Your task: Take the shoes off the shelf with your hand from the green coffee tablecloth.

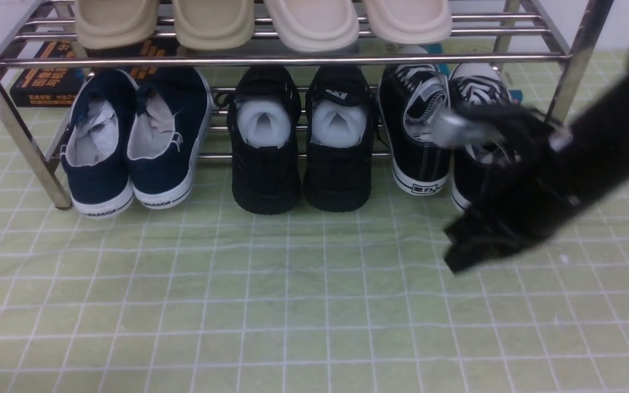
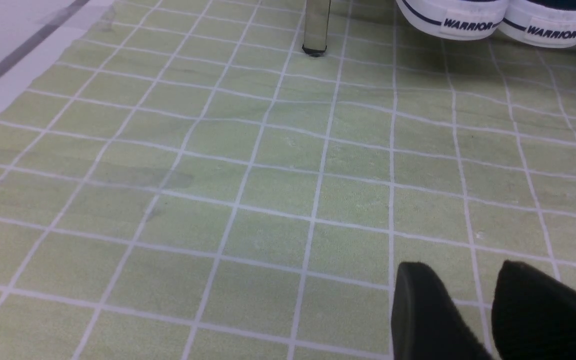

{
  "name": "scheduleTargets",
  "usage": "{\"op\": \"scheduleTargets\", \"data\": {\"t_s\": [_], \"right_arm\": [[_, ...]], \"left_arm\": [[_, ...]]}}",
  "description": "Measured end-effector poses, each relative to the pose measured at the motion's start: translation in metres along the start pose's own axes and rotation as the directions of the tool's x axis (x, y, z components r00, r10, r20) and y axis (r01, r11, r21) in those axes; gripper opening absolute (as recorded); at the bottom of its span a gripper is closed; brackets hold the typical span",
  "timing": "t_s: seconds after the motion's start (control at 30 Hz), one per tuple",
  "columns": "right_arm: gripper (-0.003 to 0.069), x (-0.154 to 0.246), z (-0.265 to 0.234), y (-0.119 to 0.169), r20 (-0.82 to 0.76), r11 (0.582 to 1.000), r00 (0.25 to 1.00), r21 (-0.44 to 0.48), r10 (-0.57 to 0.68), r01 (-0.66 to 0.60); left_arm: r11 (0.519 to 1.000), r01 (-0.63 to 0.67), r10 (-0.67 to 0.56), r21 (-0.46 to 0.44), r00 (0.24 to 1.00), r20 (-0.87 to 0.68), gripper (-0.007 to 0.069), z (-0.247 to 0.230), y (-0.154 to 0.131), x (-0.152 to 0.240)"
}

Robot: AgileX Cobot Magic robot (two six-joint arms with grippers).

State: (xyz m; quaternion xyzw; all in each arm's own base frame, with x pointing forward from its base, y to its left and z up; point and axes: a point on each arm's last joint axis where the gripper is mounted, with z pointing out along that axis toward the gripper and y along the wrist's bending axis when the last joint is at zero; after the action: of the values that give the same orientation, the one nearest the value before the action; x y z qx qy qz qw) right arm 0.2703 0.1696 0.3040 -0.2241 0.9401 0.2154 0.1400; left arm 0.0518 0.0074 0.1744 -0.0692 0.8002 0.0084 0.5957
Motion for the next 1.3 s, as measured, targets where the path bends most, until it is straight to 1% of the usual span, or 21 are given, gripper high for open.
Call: {"op": "scheduleTargets", "data": {"t_s": [0.03,0.07,0.1,0.17,0.27,0.3,0.33,0.37,0.4,0.47,0.53,0.63,0.73,1.0,1.13,1.23,1.3], "right_arm": [[0.0067,-0.015,-0.004,0.005,0.029,0.998,1.000,0.058,-0.009,0.007],[0.0071,-0.017,-0.005,0.006,0.034,0.998,0.999,0.065,-0.009,0.007],[0.0102,-0.031,-0.009,0.007,0.070,0.992,0.998,0.127,0.002,-0.011],[0.0144,-0.044,-0.016,0.007,0.126,0.982,0.992,0.184,0.030,-0.053],[0.0218,-0.058,-0.017,0.002,0.197,0.965,0.979,0.242,0.056,-0.104],[0.0247,-0.062,-0.015,-0.001,0.216,0.960,0.975,0.259,0.055,-0.111],[0.0253,-0.064,-0.014,-0.001,0.225,0.959,0.973,0.261,0.053,-0.112],[0.0295,-0.069,-0.007,-0.005,0.250,0.954,0.967,0.274,0.048,-0.118],[0.0304,-0.070,-0.005,-0.006,0.250,0.954,0.967,0.274,0.048,-0.118],[0.0351,-0.078,0.007,-0.010,0.284,0.953,0.958,0.276,0.040,-0.122],[0.0372,-0.084,0.017,-0.013,0.315,0.954,0.949,0.276,0.025,-0.117],[0.0381,-0.091,0.028,-0.017,0.352,0.955,0.936,0.278,0.002,-0.106],[0.0382,-0.098,0.040,-0.023,0.379,0.949,0.925,0.301,-0.033,-0.090],[0.0381,-0.103,0.057,-0.032,0.373,0.932,0.923,0.358,-0.094,-0.050],[0.0363,-0.103,0.063,-0.035,0.360,0.928,0.928,0.371,-0.101,-0.043],[0.0333,-0.103,0.069,-0.038,0.345,0.921,0.932,0.387,-0.111,-0.034],[0.0300,-0.102,0.072,-0.039,0.334,0.919,0.935,0.393,-0.115,-0.027]], "left_arm": [[1.000,0.000,0.000,0.000,1.000,0.000,0.0242,0.000,0.000,0.000],[1.000,0.000,0.000,0.000,1.000,0.000,0.0242,0.000,0.000,0.000],[1.000,0.000,0.000,0.000,1.000,0.000,0.0242,0.000,0.000,0.000],[1.000,0.000,0.000,0.000,1.000,0.000,0.0242,0.000,0.000,0.000],[1.000,0.000,0.000,0.000,1.000,0.000,0.0242,0.000,0.000,0.000],[1.000,0.000,0.000,0.000,1.000,0.000,0.0242,0.000,0.000,0.000],[1.000,0.000,0.000,0.000,1.000,0.000,0.0242,0.000,0.000,0.000],[1.000,0.000,0.000,0.000,1.000,0.000,0.0242,0.000,0.000,0.000],[1.000,0.000,0.000,0.000,1.000,0.000,0.0242,0.000,0.000,0.000],[1.000,0.000,0.000,0.000,1.000,0.000,0.0242,0.000,0.000,0.000],[1.000,0.000,0.000,0.000,1.000,0.000,0.0242,0.000,0.000,0.000],[1.000,0.000,0.000,0.000,1.000,0.000,0.0242,0.000,0.000,0.000],[1.000,0.000,0.000,0.000,1.000,0.000,0.0242,0.000,0.000,0.000],[1.000,0.000,0.000,0.000,1.000,0.000,0.0242,0.000,0.000,0.000],[1.000,0.000,0.000,0.000,1.000,0.000,0.0242,0.000,0.000,0.000],[1.000,0.000,0.000,0.000,1.000,0.000,0.0242,0.000,0.000,0.000],[1.000,0.000,0.000,0.000,1.000,0.000,0.0242,0.000,0.000,0.000]]}}
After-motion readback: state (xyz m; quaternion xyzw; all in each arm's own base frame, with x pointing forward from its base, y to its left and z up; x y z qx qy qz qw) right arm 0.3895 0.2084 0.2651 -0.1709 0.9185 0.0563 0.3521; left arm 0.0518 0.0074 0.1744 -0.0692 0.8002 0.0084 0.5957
